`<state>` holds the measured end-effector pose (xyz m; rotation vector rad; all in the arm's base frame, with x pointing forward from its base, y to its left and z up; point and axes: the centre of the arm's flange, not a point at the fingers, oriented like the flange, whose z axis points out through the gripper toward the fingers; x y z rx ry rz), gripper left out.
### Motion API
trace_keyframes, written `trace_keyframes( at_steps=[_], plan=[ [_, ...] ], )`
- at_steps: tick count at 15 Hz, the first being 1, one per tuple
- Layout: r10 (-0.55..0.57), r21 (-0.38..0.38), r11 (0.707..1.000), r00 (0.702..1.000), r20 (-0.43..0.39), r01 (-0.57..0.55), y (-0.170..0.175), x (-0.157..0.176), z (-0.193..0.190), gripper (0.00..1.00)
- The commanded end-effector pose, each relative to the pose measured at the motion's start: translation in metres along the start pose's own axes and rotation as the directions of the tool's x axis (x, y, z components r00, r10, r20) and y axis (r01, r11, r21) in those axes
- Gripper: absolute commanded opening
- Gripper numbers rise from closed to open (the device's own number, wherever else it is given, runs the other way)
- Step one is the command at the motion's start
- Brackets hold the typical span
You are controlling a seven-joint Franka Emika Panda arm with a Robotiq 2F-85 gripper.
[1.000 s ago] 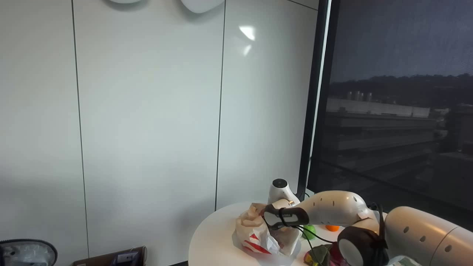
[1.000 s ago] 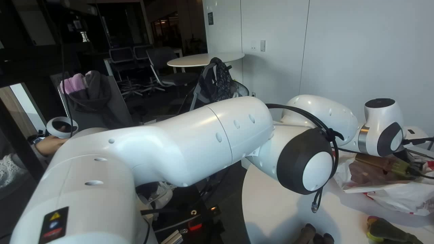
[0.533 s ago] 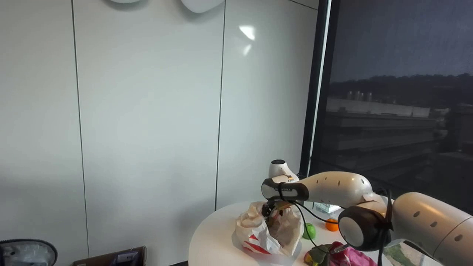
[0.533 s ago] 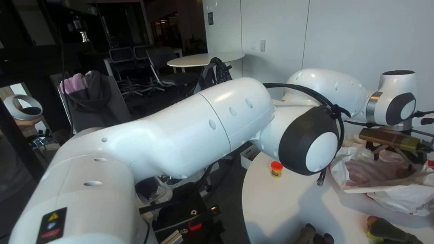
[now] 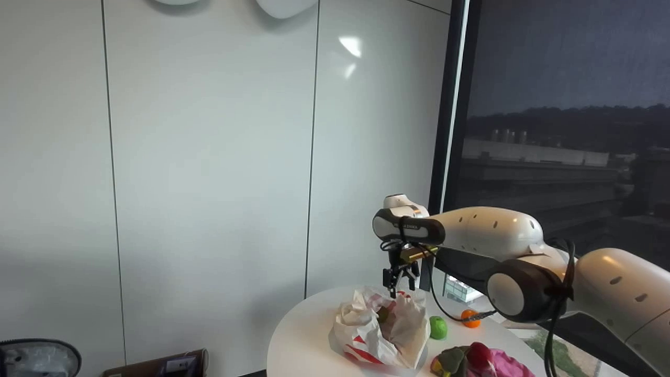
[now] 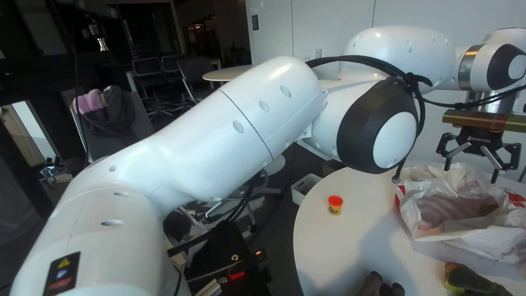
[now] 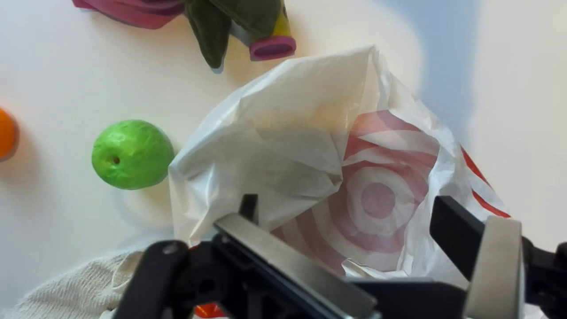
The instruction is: Remove some items from the plastic bag and put it on the table
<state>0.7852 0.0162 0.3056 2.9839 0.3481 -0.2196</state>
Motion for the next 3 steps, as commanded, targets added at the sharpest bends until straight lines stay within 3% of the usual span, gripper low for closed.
trace_keyframes(
  at_steps=[1,3],
  plan=[
    [-0.034,0.043,0.999,0.999,0.0,0.034,-0.0088,-0.0519,-0.0337,1.0],
    [-0.032,0.061,0.998,0.999,-0.023,0.033,-0.0111,-0.056,-0.0436,1.0]
  ],
)
